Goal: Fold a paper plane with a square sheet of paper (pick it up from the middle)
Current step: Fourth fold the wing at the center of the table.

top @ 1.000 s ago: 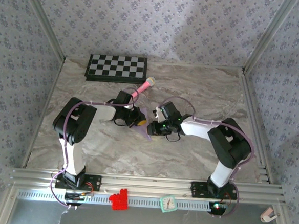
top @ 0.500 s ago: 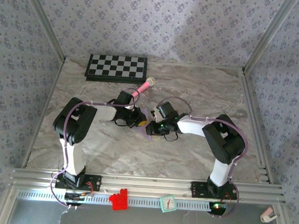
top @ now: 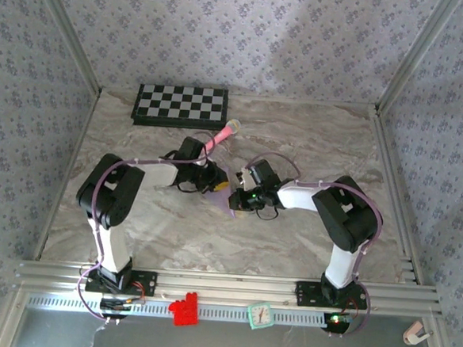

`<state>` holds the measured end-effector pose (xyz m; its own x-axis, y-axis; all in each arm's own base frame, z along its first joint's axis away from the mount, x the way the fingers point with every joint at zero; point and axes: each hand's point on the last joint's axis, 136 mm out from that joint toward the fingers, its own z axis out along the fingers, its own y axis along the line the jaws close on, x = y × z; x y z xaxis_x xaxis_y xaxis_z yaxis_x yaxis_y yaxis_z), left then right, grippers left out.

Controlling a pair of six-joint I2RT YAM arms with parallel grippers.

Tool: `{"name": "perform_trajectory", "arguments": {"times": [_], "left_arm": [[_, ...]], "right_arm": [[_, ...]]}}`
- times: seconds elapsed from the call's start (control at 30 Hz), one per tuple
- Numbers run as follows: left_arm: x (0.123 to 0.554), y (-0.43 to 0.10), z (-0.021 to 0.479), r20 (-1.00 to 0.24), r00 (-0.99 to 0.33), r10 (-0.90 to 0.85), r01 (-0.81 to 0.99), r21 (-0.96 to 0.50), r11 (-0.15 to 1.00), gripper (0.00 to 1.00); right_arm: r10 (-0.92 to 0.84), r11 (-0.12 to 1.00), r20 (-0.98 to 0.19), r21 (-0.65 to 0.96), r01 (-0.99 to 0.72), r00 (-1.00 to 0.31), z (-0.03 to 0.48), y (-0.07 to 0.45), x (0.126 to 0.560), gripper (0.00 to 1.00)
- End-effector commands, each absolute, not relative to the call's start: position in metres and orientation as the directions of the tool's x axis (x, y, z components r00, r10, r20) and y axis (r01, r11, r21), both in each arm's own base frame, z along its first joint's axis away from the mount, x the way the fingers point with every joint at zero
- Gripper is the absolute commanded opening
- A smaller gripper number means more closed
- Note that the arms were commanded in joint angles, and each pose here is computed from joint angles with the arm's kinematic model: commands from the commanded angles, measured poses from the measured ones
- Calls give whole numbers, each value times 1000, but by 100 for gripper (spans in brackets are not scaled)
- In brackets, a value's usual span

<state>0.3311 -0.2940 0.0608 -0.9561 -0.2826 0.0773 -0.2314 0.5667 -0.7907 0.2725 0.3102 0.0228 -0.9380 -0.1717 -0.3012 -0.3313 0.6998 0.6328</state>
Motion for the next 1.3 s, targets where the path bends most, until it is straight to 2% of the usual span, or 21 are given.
{"name": "perform_trajectory", "arguments": {"times": [0.0,0.5,1.27], "left_arm": [[337,-287,77,35,-950,-311,-204,-823,529,18],[325,-293,52,82,-955,-286,-230,-814,533,12],[327,-299,36,99,-960,-261,-235,-794,561,11]], "right_arm": [[-159,735,-227,622,-269,-961,-1,296,263,13],[-137,739,-218,627,-246,-966,-5,291,264,12],[-136,755,-202,613,-234,-970,-7,287,263,13]]}}
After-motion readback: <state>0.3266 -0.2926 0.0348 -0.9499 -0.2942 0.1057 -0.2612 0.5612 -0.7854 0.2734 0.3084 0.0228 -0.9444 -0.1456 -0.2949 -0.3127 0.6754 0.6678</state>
